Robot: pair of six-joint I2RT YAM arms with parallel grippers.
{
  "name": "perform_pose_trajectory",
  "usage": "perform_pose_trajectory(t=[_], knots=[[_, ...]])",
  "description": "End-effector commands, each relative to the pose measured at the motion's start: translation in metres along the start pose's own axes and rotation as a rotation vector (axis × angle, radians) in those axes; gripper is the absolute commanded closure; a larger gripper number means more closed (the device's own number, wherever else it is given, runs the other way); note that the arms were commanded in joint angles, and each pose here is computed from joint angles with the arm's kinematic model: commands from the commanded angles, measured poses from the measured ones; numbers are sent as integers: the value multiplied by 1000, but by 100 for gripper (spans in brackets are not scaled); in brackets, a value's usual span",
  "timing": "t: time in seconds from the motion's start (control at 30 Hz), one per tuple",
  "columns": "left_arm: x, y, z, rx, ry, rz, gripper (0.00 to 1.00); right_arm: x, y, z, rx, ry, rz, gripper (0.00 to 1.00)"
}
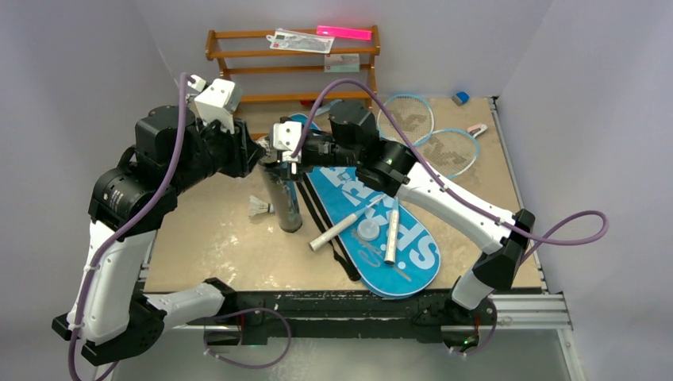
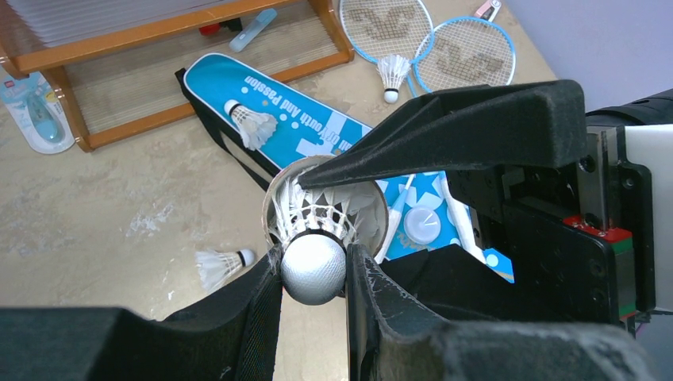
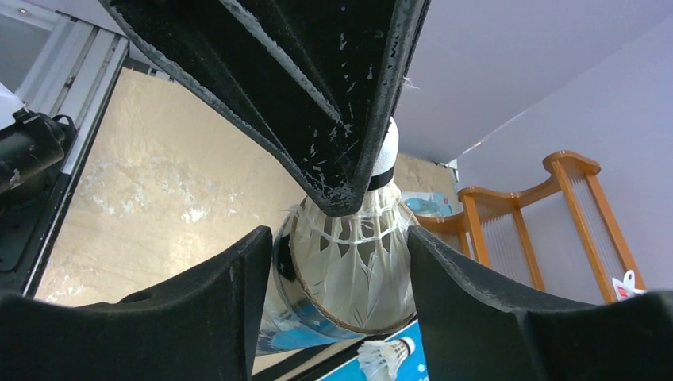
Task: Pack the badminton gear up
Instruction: Place the shuttlecock at the shuttle tube.
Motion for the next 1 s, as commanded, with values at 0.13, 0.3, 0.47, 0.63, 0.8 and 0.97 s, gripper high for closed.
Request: perform_pose_trajectory(t=[0.13, 0.3, 0.47, 0.63, 0.8, 0.97], knots=[[3, 4, -3, 23, 5, -2, 100, 25, -6, 8, -34, -55, 30, 30], [-3, 8, -9, 48, 51, -10, 100, 28, -6, 13, -44, -56, 31, 24], [-7, 10, -13, 62, 90, -18, 100, 31, -6, 21, -65, -70, 34, 15], [-8, 11, -14, 65, 100, -16, 100, 31, -6, 25, -77, -65, 24, 20], [-3, 6, -7, 36, 55, -3, 100, 25, -6, 22, -74, -44, 15, 21], [-7, 7, -14, 45, 80, -14, 100, 26, -3, 24, -73, -58, 3, 20]])
Point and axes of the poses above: each gripper's point midway between its finger pads, its own z axis back along the fingers, its own y axis along the line the jaws close on, x = y × z, the point moved 1 cm from there along z, back along the fingers, and after that the axes turned 11 degrees about -z, right-handed, at the moved point
